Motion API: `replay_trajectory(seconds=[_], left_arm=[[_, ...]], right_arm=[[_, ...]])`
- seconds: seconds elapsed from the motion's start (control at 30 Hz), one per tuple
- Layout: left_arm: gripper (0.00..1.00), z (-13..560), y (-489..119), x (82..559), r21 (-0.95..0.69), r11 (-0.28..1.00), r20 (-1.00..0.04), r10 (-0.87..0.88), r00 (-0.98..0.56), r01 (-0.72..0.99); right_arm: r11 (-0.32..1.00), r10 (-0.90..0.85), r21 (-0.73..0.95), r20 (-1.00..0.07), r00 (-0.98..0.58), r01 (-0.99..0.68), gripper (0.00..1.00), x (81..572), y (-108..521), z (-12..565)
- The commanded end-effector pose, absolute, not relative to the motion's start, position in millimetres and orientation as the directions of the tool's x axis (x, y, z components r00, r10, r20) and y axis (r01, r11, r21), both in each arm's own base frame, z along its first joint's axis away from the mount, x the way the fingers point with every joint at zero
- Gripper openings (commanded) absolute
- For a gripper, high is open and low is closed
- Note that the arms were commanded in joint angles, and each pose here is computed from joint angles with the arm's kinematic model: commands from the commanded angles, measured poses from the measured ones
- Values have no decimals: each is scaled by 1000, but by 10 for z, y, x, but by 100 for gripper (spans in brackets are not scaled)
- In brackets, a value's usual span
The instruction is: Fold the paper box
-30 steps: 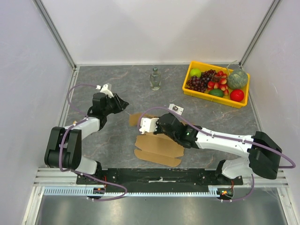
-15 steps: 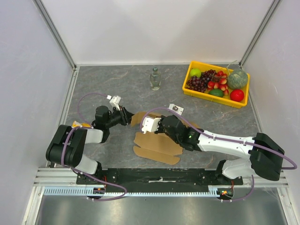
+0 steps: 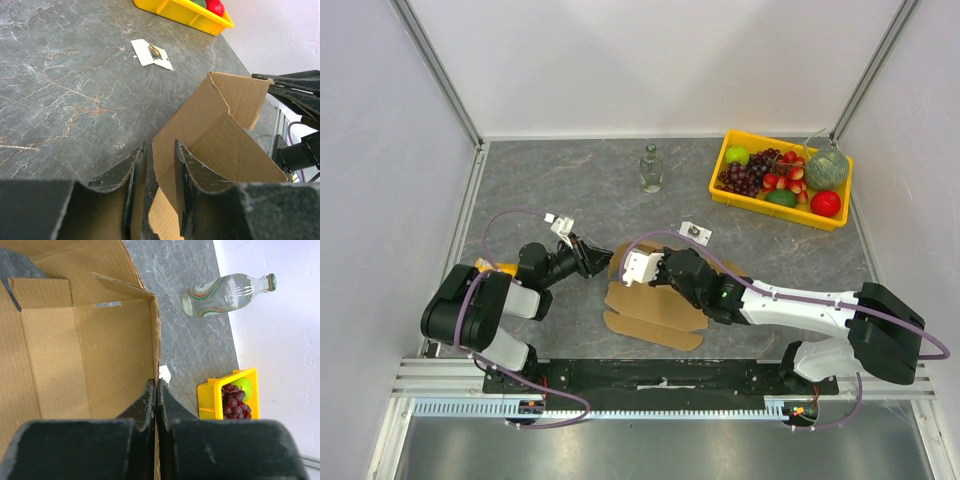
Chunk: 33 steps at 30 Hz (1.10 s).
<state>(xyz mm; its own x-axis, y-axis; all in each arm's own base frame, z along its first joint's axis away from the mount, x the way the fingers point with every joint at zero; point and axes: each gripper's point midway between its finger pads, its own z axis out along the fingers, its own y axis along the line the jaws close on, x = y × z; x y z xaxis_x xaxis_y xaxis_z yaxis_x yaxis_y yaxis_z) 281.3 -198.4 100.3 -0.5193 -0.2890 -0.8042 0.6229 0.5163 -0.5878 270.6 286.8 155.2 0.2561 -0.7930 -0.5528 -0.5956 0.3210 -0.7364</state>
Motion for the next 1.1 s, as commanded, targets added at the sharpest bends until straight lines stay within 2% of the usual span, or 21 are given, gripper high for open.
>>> replay_trajectory(seconds=[0.0,0.3,0.7,1.07], left_arm=[[35,1204,-2043,2771,-549,456,-836,-317,-448,700],[36,1152,-2197,2598,-554,373,-831,-304,-467,744],[50,1279,-2191,2579,-512,380,-854,-322,-409,770],[55,1427,-2313,2580,-447,336,-885,-300,-355,829]], right_arm=[[365,-772,-741,-579,261,-564,0,2719,2928,1625],[354,-793,-747,-558,243,-563,0,2723,2938,1507],[343,-794,-733,-560,235,-588,0,2687,2929,1392],[328,-795,-718,-561,231,-614,0,2658,2967,1303]])
